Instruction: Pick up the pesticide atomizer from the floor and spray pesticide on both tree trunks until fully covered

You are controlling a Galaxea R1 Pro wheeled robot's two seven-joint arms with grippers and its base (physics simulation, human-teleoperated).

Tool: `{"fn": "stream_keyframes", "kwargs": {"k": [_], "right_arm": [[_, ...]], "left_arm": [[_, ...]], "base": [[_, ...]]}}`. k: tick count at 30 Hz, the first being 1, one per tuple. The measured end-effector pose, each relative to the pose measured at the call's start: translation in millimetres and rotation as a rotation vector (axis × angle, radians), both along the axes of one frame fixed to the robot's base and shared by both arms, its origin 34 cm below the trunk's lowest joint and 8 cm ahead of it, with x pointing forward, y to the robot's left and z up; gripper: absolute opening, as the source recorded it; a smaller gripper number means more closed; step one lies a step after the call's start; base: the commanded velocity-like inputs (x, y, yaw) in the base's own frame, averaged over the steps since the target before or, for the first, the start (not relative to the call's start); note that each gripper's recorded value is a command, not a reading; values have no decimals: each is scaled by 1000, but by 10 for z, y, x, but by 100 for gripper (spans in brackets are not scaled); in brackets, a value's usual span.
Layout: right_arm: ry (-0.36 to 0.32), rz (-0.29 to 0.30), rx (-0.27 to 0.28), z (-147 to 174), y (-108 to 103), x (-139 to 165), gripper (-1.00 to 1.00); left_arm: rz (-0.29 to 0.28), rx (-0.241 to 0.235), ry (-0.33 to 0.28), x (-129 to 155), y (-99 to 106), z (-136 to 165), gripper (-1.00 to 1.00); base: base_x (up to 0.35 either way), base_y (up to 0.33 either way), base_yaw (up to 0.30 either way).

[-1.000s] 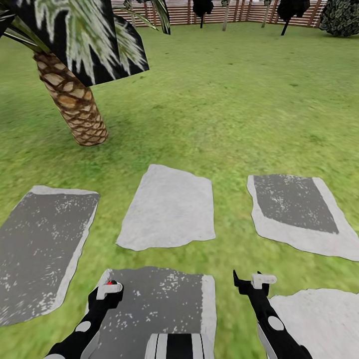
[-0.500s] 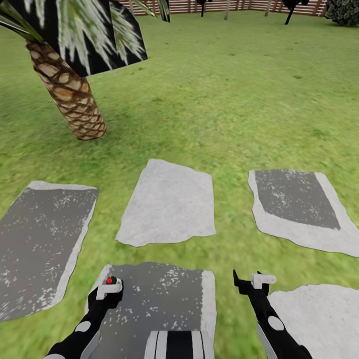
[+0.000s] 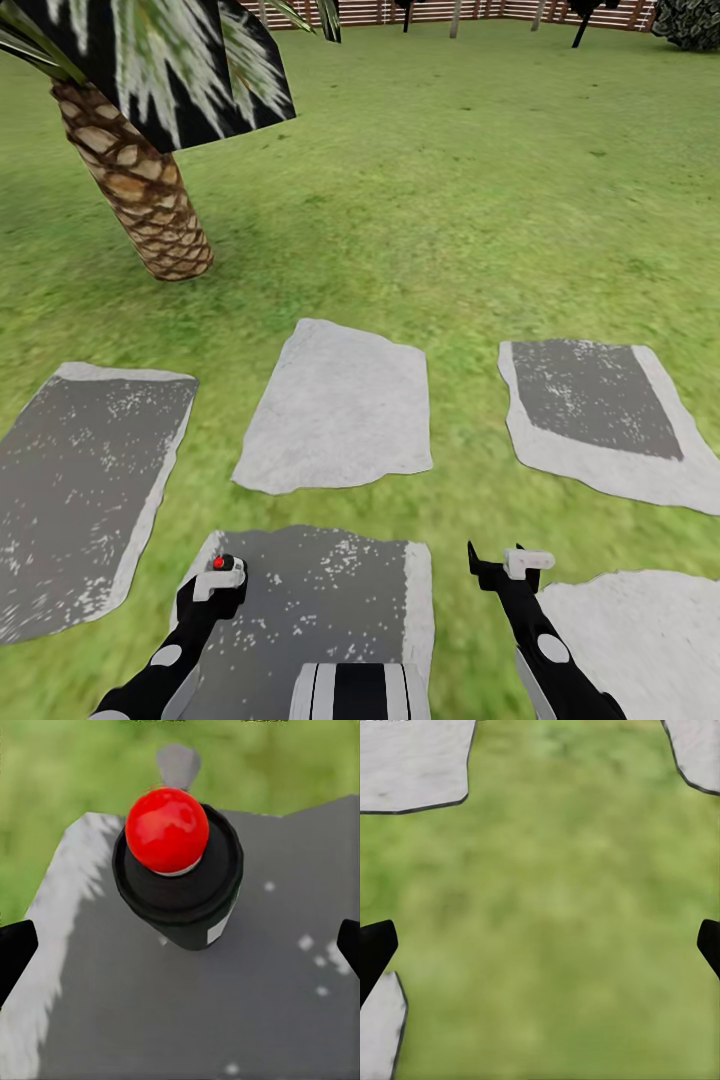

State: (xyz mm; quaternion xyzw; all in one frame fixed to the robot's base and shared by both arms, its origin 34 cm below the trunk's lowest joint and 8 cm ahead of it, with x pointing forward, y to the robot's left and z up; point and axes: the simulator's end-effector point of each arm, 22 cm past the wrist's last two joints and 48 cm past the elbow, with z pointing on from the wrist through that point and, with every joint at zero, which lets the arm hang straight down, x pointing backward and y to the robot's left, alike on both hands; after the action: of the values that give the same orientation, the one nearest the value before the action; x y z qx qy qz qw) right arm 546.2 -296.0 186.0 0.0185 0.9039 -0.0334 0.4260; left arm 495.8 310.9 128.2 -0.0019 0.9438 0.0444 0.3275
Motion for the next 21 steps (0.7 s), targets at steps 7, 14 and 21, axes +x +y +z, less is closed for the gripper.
{"fn": "stream_keyframes", "kwargs": {"k": [7, 14, 21], "right_arm": [[0, 0, 0, 0, 2, 0, 100], [0, 0, 0, 0, 1, 0, 100], [0, 0, 0, 0, 2, 0, 100]], "left_arm": [[2, 0, -1, 6, -1, 2, 100], [2, -1, -1, 8, -7, 2, 100], [0, -2, -1, 9, -19, 1, 100]], "base": [[83, 53, 0], [8, 5, 0], [29, 0, 0]]}}
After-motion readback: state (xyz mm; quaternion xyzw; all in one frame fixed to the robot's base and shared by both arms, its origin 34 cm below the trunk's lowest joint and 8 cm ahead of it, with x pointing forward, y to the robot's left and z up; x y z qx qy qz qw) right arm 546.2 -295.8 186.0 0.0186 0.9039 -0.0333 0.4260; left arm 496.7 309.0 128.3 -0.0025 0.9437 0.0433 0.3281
